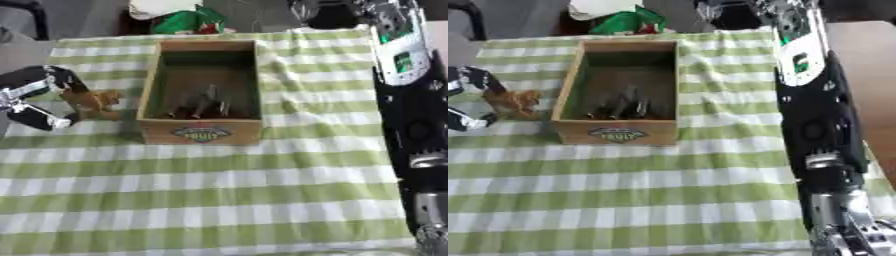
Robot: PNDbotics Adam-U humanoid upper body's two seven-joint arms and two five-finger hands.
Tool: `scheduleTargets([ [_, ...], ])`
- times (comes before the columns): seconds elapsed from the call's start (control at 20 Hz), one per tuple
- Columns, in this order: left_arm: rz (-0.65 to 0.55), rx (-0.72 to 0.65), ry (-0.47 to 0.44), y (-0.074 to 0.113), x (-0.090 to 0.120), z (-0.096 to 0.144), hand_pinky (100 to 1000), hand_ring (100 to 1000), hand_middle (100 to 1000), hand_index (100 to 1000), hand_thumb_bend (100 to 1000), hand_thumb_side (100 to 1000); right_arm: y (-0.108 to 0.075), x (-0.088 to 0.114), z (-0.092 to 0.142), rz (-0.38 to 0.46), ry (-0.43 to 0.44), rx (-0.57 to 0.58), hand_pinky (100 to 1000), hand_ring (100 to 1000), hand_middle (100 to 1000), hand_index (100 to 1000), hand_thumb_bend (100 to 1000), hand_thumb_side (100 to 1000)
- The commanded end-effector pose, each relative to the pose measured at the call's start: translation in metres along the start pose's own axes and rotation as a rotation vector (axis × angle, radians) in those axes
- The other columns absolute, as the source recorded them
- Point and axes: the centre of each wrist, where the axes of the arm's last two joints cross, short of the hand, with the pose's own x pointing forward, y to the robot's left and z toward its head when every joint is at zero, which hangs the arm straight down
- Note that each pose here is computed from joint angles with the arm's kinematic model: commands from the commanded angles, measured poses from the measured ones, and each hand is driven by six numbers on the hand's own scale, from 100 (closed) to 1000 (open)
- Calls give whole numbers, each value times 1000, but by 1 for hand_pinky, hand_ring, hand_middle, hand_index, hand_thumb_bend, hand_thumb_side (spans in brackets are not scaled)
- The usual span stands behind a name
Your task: Pick up objects on the table and place them in the box.
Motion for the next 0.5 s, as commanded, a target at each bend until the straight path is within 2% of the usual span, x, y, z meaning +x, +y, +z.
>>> scheduleTargets([
  [0.05,-38,41,15,10,-2,2,790,791,722,799,311,100,-15,4,-3,24,-22,-25,837,728,725,864,100,198],
  [0.25,-93,111,17,18,3,-1,801,795,728,801,330,100,-14,4,-3,22,-20,-23,837,727,723,863,100,200],
  [0.5,-148,156,18,14,5,-5,820,807,729,803,311,100,-13,4,-3,20,-20,-22,837,727,722,858,100,200],
])
